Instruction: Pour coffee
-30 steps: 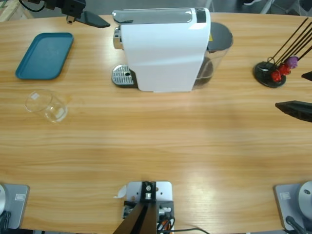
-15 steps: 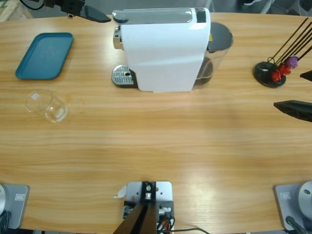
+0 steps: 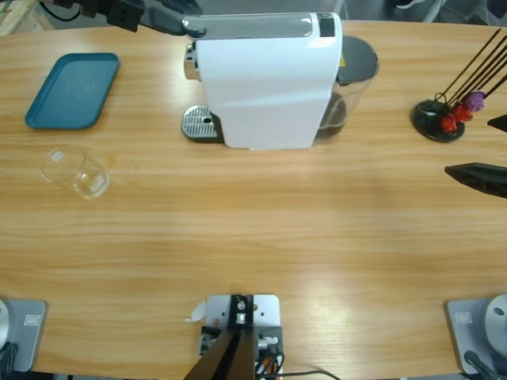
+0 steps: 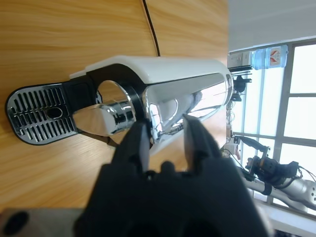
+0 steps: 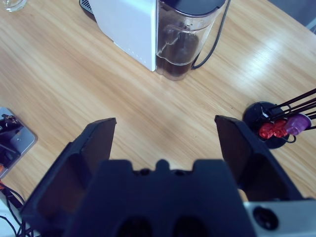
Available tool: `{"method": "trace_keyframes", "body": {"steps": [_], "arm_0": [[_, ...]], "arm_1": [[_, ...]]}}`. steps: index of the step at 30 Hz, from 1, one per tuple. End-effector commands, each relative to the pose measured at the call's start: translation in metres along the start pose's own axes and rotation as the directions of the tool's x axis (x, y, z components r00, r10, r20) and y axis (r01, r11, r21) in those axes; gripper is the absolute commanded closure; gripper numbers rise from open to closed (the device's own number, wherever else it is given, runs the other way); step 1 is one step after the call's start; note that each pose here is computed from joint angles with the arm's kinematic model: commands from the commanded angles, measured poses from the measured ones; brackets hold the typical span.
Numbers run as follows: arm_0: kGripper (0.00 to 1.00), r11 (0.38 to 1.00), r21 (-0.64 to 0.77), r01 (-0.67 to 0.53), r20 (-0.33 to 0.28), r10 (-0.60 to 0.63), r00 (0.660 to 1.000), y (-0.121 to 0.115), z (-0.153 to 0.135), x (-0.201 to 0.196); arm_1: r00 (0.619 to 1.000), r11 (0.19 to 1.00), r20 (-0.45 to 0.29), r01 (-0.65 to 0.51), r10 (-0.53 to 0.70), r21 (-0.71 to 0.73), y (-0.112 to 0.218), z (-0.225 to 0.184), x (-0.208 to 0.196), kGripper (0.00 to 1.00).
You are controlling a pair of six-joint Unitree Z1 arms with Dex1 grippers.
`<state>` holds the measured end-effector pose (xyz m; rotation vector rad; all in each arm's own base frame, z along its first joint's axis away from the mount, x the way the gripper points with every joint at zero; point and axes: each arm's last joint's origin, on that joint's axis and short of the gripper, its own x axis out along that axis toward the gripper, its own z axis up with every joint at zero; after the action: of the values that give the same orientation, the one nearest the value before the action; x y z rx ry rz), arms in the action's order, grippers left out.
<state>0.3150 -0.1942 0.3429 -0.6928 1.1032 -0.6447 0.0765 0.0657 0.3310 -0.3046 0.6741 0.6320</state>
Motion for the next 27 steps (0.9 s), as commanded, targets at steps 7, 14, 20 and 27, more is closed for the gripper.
{"method": "trace_keyframes", "body": {"steps": [7, 14, 20, 27], "arm_0": [[1.0, 0.993, 0.101, 0.054, -0.057, -0.048, 0.997, 0.007, 0.005, 0.014], [1.0, 0.97, 0.177, 0.166, -0.021, -0.165, 0.986, -0.015, 0.013, 0.002], [1.0, 0.955, 0.217, 0.203, -0.016, -0.204, 0.979, -0.032, 0.016, -0.002], [0.99, 0.789, 0.551, 0.271, 0.009, -0.331, 0.944, -0.083, 0.006, -0.028]], "arm_1": [[0.999, 1.0, -0.046, -0.006, 0.006, 0.001, 0.002, 0.0, 0.012, 0.115], [0.999, 1.0, -0.047, -0.006, 0.006, 0.001, 0.002, 0.0, 0.012, 0.116], [0.999, 1.0, -0.049, -0.006, 0.006, 0.0, 0.002, 0.0, 0.012, 0.119], [0.999, 1.0, -0.049, -0.004, 0.004, 0.0, 0.002, 0.0, 0.012, 0.119]]}}
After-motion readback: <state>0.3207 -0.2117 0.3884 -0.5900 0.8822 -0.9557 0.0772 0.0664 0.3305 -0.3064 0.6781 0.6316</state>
